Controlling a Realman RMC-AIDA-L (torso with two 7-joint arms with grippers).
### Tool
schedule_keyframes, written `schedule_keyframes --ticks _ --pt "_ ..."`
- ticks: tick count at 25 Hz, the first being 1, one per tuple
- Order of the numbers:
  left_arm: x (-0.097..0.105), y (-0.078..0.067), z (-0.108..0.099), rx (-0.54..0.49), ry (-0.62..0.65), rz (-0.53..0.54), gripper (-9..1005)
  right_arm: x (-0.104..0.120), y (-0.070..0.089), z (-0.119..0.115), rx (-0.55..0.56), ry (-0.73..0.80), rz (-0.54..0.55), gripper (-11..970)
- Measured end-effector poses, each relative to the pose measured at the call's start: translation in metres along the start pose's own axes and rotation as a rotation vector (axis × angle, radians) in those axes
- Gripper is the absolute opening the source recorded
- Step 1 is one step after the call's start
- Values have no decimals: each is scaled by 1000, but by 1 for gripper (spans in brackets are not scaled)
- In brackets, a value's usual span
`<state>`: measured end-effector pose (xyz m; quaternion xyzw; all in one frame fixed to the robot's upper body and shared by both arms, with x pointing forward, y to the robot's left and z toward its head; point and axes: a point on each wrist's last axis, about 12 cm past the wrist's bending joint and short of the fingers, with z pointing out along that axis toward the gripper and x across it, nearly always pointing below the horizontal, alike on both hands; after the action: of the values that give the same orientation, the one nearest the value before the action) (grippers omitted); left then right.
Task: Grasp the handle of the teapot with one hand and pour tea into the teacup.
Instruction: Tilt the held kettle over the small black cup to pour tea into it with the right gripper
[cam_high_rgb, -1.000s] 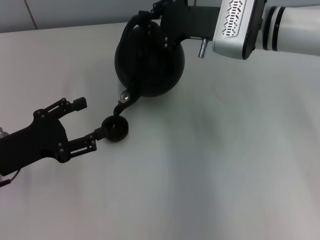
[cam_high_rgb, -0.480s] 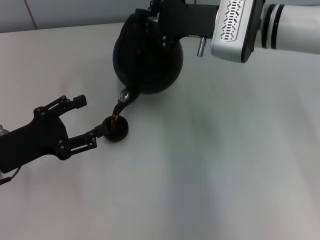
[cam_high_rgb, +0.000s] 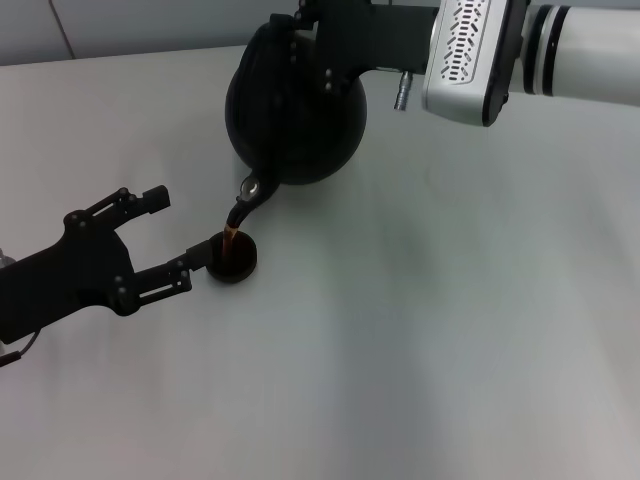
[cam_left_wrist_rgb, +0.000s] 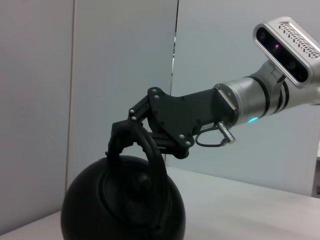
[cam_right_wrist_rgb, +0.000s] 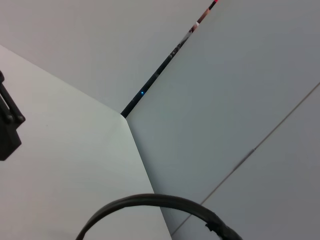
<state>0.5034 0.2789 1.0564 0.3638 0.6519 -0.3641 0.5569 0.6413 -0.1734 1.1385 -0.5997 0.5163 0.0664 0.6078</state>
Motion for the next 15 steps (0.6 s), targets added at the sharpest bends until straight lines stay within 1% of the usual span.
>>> schedule_keyframes --ticks 3,4,5,7,8,9,15 --pt "0 0 0 -4 -2 -1 864 3 2 -3 20 -6 44 82" --pt "0 1 -1 -6 -3 -1 864 7 4 -6 46 -15 90 82" --pt "0 1 -1 -6 -3 -1 864 7 4 -6 46 -15 90 82" --pt "0 1 -1 -7 -4 -1 864 11 8 -12 80 -36 162 81" --pt "0 1 -1 -7 -4 0 864 11 8 -12 80 -36 162 81" --pt "0 1 -1 -7 -4 0 864 15 12 -15 93 -42 199 81" --pt "-1 1 -1 -7 -4 0 864 24 20 -24 119 -32 255 82"
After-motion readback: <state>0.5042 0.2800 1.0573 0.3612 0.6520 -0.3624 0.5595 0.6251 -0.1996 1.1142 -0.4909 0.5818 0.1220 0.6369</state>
